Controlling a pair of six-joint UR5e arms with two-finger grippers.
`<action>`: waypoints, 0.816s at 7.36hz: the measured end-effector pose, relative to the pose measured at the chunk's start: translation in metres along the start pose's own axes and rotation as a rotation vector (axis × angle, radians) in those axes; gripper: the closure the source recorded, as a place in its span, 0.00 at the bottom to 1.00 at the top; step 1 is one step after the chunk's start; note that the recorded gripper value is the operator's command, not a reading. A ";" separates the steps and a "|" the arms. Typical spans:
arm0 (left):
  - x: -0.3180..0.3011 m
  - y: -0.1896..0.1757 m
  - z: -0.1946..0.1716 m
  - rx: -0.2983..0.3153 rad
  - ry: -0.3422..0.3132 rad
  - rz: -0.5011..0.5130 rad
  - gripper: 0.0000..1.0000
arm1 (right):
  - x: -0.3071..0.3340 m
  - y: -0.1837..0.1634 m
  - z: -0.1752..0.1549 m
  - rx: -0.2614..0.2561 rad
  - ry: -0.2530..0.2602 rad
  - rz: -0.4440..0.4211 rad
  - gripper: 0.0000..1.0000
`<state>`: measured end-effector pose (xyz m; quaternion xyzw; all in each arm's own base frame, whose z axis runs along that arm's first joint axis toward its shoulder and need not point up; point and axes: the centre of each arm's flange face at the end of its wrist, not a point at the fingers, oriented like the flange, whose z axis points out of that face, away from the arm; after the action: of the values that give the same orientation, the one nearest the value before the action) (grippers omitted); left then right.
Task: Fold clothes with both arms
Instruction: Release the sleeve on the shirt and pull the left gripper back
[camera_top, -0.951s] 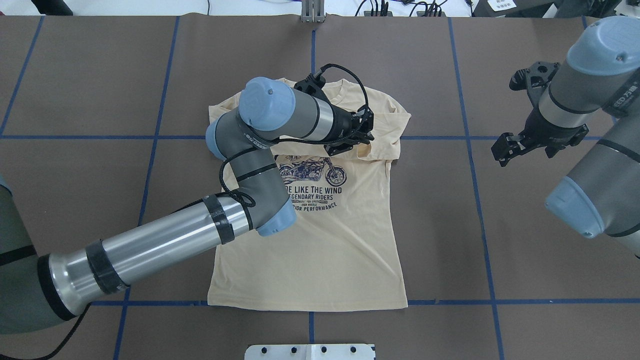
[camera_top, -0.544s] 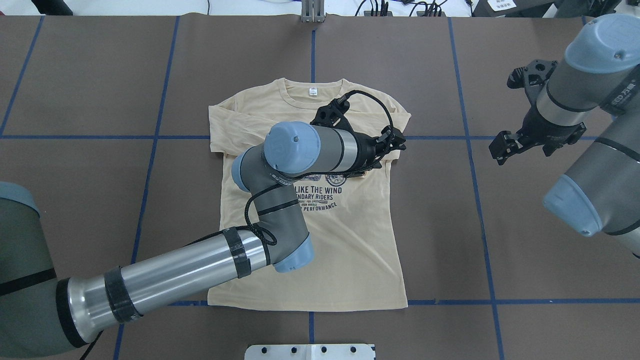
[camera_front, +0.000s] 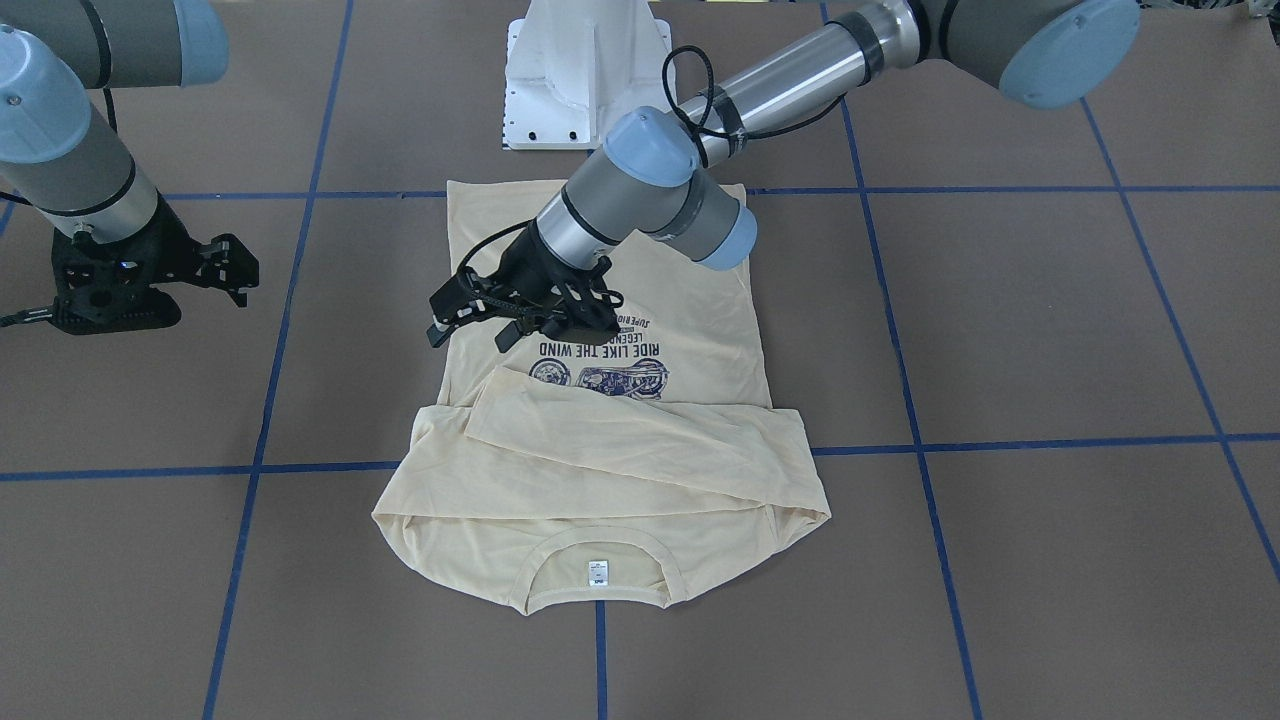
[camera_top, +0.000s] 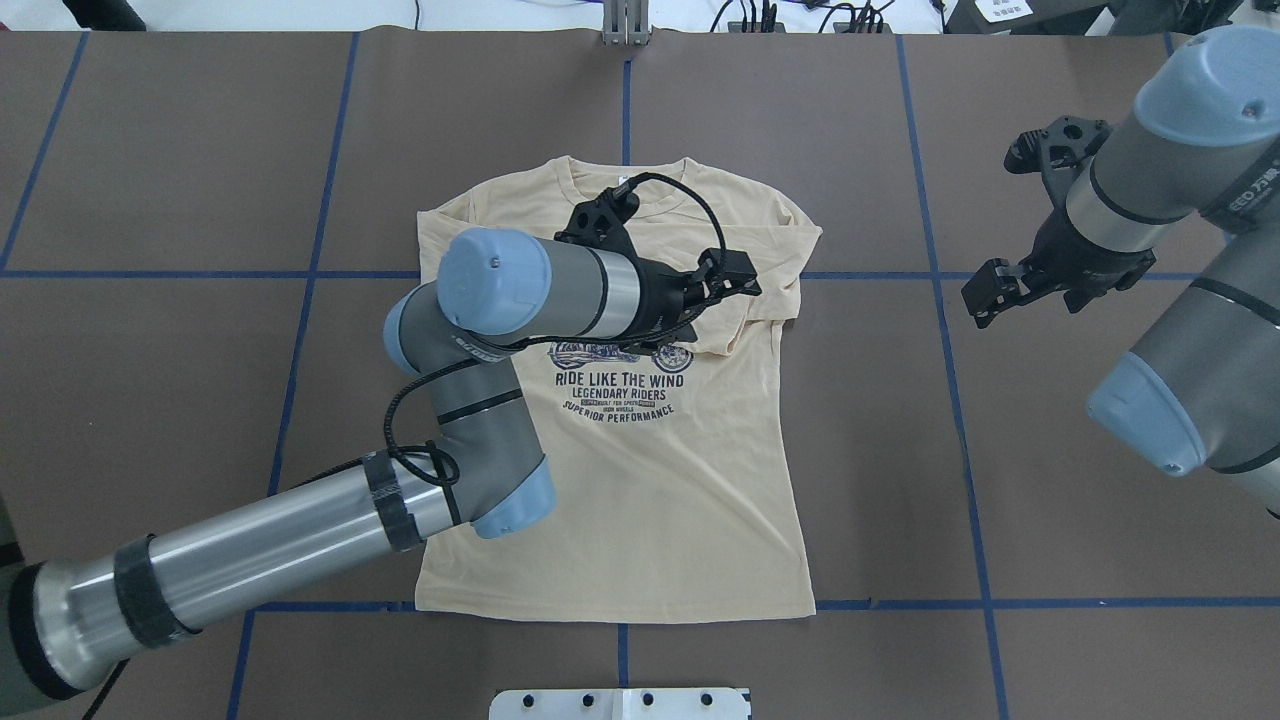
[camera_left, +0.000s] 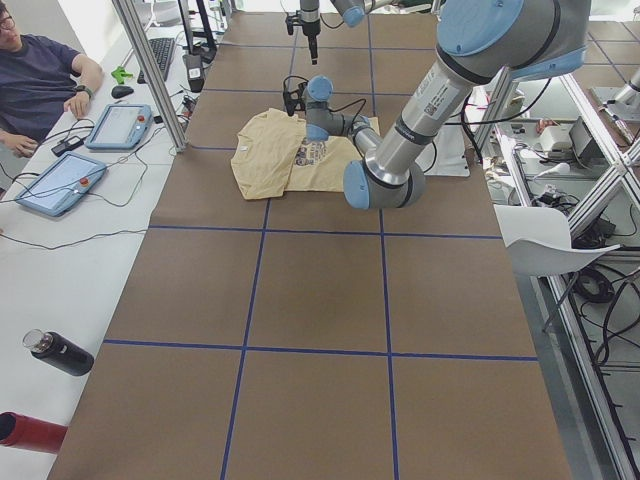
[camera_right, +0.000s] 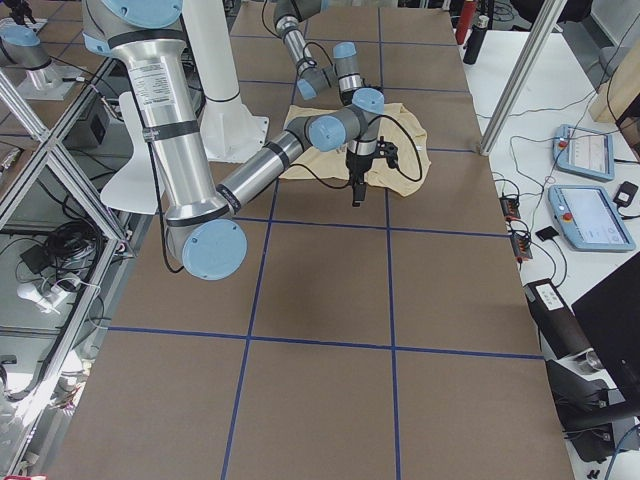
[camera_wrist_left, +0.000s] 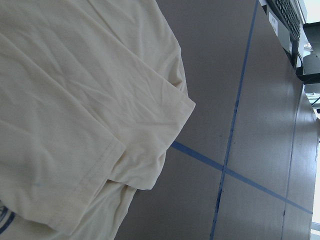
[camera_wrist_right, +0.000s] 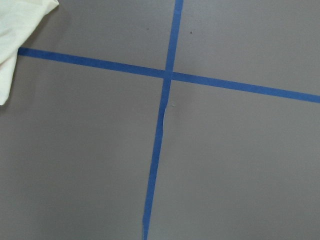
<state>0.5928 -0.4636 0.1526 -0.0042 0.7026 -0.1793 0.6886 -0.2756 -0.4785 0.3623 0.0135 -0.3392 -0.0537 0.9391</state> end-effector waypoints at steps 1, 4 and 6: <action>-0.011 -0.003 -0.027 -0.004 -0.022 -0.005 0.00 | -0.013 0.006 0.003 0.020 -0.034 0.025 0.00; -0.031 0.004 -0.089 -0.001 -0.110 0.023 0.00 | -0.062 0.067 0.044 0.030 -0.194 0.104 0.00; -0.060 0.007 -0.131 -0.011 -0.181 0.094 0.00 | -0.102 0.125 0.084 0.025 -0.238 0.148 0.00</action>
<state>0.4708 -0.4092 0.2067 0.0088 0.6381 -0.1418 0.7567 -0.3954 -0.3417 0.3695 -0.0061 -0.4490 0.0186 0.8933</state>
